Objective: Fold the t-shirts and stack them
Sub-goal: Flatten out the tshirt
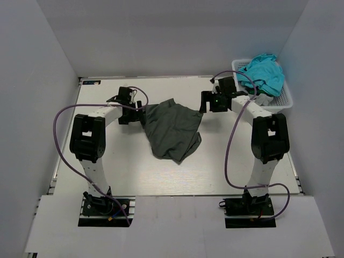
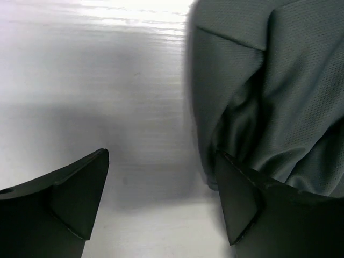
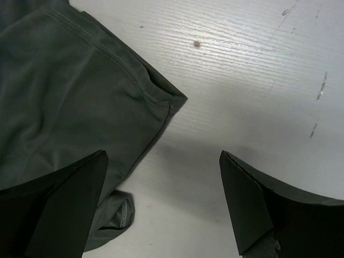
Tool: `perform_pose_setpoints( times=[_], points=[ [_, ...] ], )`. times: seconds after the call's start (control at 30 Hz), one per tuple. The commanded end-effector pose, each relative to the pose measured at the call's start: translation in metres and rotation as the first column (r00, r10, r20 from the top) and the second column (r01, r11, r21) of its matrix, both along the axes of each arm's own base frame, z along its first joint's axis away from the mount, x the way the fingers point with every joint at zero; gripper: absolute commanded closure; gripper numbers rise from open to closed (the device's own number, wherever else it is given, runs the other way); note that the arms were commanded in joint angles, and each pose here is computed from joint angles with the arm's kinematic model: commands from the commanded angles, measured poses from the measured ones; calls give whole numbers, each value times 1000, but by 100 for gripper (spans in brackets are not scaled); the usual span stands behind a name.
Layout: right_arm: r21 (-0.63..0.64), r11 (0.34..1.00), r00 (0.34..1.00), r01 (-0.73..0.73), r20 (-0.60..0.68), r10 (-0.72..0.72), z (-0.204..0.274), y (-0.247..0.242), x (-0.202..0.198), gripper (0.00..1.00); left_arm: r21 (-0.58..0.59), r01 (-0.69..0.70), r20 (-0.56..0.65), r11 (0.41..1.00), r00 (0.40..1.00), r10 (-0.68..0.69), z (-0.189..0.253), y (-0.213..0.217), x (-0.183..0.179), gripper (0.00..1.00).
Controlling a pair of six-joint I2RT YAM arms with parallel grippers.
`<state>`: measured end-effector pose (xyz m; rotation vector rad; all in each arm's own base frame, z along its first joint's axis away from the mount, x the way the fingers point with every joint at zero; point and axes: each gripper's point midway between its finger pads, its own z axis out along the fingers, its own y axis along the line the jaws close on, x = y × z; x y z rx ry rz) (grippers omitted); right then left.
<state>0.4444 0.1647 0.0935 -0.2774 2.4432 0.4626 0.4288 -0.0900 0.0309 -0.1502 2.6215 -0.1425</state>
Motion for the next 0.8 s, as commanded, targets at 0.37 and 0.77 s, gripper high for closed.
perform_pose_setpoints(
  times=[0.37, 0.77],
  points=[
    [-55, 998, 1000, 8, -3, -8, -23, 12, 25, 10, -46, 101, 21, 994, 995, -100, -17, -33, 35, 24],
    [-136, 991, 999, -12, -47, 6, -65, 41, 28, 33, -101, 167, 45, 981, 986, -163, -20, -60, 36, 69]
  ],
)
